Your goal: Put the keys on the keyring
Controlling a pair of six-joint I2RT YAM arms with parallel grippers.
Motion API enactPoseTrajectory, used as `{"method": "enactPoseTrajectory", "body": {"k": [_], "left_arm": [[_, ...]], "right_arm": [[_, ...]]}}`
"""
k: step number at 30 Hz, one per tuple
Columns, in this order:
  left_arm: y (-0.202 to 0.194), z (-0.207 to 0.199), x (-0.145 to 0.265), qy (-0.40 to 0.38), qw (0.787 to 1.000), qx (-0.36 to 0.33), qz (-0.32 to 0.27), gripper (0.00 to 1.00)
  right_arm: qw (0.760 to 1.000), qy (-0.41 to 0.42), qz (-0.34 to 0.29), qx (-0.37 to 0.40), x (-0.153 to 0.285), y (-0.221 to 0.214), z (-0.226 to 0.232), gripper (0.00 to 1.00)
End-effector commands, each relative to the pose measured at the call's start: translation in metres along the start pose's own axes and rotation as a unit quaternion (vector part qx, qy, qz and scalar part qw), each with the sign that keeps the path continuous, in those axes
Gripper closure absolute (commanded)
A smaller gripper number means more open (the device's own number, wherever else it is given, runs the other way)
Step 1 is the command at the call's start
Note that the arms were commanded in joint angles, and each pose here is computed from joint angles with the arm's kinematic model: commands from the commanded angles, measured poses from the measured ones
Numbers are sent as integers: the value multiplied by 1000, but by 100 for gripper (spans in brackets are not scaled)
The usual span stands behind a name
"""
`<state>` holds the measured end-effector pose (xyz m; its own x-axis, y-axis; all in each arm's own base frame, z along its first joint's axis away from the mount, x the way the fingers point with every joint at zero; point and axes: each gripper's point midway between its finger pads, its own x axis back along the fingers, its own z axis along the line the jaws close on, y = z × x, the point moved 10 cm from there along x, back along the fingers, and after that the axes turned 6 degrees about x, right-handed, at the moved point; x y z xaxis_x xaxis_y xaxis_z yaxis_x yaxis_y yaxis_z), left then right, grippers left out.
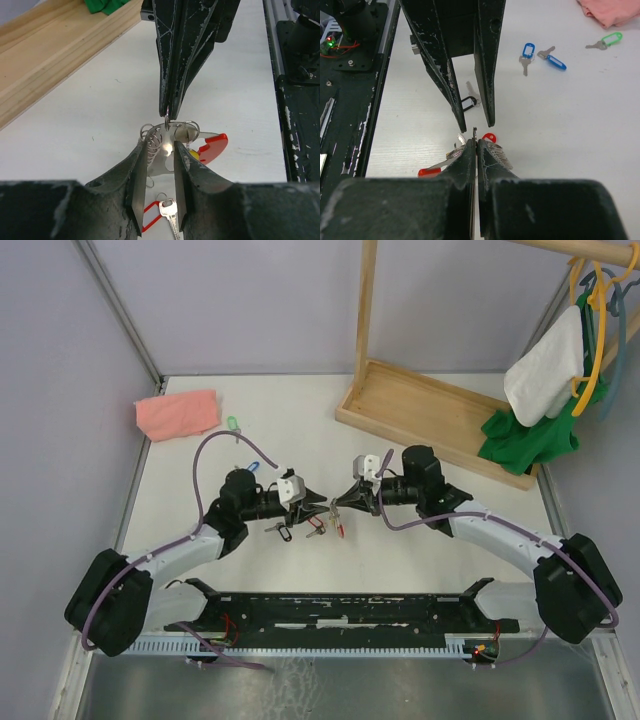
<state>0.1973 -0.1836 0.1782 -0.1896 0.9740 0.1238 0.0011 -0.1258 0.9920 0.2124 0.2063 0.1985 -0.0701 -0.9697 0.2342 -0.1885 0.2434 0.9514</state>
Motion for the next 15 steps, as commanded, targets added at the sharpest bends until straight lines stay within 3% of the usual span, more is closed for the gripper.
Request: {"method": "enactPoseTrajectory", "body": {"k": [1,15], "left_arm": [[21,3,2,0,995,-46,-84,65],[20,1,0,-18,992,-43,-114,70]], "right_arm": [[996,-30,-63,47,3,24,-7,99],[993,-45,-102,46,4,25,-3,99]]}}
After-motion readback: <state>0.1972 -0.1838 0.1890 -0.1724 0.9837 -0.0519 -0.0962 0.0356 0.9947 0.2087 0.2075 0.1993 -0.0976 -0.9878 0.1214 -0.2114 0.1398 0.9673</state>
